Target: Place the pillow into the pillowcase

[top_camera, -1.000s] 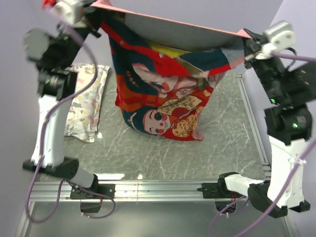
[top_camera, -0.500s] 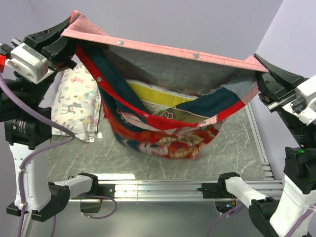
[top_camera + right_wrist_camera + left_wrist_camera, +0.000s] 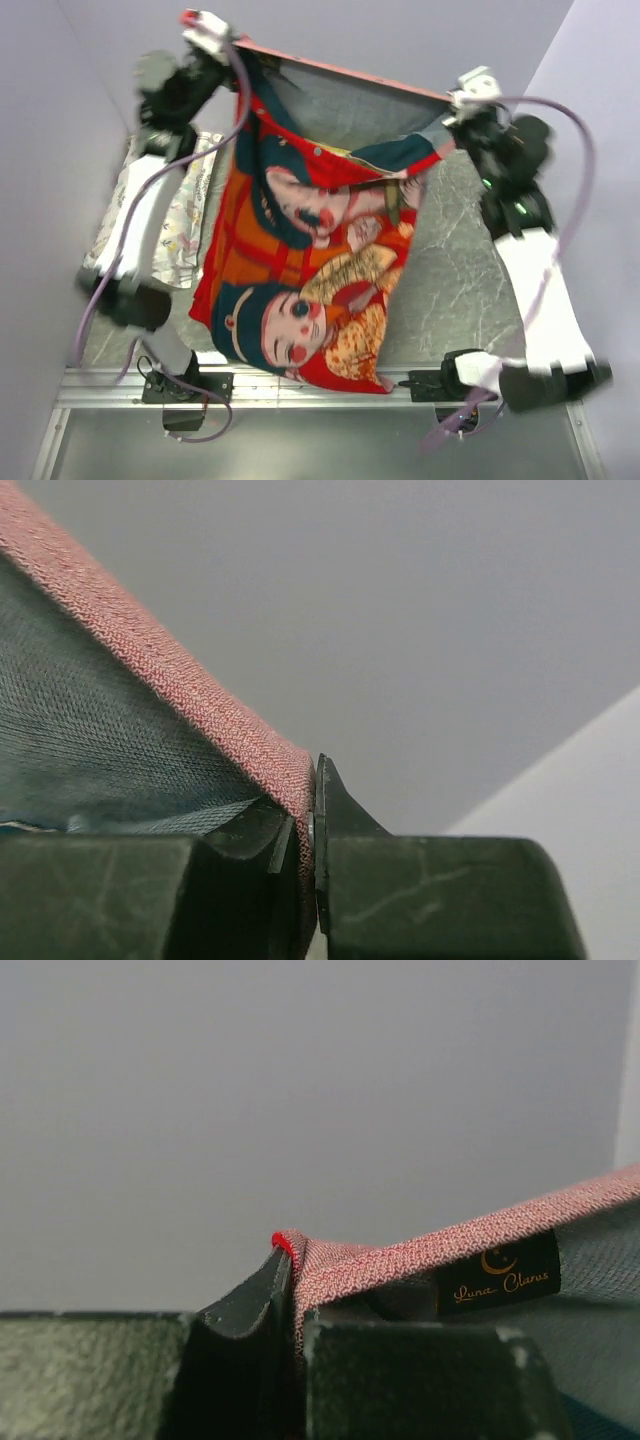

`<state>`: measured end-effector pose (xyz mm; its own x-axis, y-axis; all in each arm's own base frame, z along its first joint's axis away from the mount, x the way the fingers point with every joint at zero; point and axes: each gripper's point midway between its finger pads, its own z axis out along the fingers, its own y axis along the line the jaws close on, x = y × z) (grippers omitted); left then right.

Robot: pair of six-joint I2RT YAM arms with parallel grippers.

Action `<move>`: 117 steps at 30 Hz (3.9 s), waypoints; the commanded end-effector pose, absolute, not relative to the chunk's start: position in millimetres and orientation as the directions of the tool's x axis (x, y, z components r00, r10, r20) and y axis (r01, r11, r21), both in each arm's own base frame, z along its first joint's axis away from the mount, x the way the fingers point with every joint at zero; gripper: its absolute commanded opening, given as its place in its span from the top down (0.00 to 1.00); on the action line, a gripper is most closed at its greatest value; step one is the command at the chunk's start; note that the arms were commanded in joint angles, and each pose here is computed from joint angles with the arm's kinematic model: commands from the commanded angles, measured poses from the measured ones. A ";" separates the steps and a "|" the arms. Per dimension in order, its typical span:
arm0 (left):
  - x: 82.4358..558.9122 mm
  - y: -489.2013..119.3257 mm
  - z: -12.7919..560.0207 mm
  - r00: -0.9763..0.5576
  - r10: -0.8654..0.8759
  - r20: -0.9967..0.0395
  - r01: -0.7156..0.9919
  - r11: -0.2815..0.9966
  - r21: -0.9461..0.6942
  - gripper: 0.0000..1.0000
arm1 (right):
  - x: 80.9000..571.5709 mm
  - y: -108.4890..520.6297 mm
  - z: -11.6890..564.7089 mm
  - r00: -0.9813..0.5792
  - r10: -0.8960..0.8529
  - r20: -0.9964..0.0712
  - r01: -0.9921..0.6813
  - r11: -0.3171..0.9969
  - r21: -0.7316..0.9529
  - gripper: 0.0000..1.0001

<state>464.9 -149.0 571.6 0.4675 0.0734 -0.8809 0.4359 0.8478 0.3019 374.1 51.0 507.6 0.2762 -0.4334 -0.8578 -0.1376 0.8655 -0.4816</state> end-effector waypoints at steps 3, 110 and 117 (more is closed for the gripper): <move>622.3 -41.8 500.7 0.293 0.215 -0.931 -0.070 0.977 0.203 1.00 | 414.0 -113.4 430.3 -0.313 -0.483 -0.818 0.463 0.674 -0.575 1.00; 453.4 -85.4 59.4 -0.859 0.037 -0.510 0.118 0.985 -0.128 0.45 | 410.5 31.2 133.9 -0.791 -0.387 -0.474 -0.178 0.886 -0.427 0.85; 450.7 -80.8 61.6 -0.861 0.040 -0.507 0.129 0.981 -0.143 0.50 | 371.3 -156.8 147.7 -0.893 -0.254 -0.372 0.011 0.814 -0.581 0.97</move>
<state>457.0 -117.6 80.3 -0.8269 0.0364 -0.5612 0.2045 0.9491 -0.2398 399.5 -90.0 130.0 -0.8390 -0.1978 -0.5069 0.0109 0.9253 -0.3791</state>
